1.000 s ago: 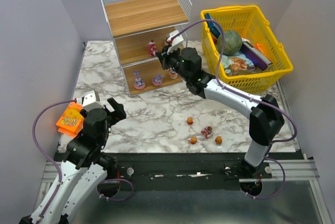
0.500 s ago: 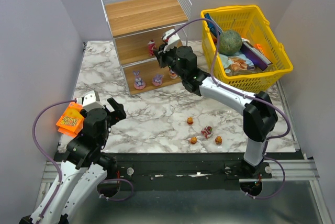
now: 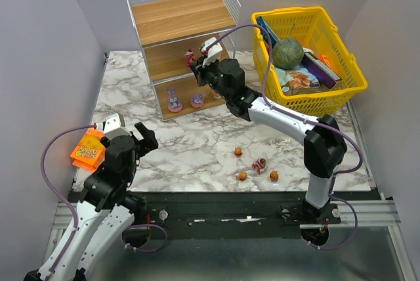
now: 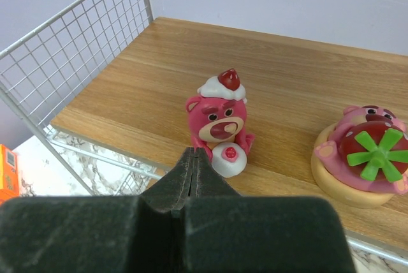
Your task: Place and organize the plastic toys onto the shelf
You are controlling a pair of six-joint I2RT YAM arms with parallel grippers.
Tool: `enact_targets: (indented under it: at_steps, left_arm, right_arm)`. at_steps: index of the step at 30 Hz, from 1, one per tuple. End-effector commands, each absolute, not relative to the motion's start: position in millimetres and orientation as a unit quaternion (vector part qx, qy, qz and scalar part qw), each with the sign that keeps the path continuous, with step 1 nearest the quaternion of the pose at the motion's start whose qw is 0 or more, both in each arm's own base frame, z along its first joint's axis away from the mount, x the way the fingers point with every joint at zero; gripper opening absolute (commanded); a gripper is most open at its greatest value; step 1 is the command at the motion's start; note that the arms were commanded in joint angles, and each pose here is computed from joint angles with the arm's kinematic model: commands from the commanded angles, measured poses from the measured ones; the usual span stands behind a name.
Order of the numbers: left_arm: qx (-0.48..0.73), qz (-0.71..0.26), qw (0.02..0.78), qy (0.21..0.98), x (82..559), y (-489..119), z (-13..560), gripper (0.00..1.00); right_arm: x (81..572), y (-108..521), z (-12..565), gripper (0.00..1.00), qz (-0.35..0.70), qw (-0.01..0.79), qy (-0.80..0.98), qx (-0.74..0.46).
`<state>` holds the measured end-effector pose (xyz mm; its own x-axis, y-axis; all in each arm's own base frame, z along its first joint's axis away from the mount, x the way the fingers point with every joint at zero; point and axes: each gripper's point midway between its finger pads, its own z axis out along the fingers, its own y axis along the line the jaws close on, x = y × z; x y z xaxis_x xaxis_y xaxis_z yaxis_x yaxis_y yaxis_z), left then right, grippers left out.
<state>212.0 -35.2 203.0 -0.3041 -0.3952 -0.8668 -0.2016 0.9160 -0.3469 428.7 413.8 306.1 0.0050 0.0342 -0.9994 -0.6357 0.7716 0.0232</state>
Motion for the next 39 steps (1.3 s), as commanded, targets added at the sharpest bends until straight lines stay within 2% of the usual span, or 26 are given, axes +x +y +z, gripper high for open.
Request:
enact_targets:
  at_steps: [1, 39]
  left_arm:
    - [-0.195, -0.078, 0.566, 0.797, 212.0, -30.2, 207.4, 0.99]
    - [-0.195, -0.076, 0.565, 0.798, 212.6, -30.4, 206.8, 0.99]
  right_arm:
    - [426.7, 414.6, 321.6, 0.01, 0.237, 0.695, 0.639, -0.228]
    - [418.8, 421.9, 283.4, 0.01, 0.22, 0.672, 0.664, -0.242]
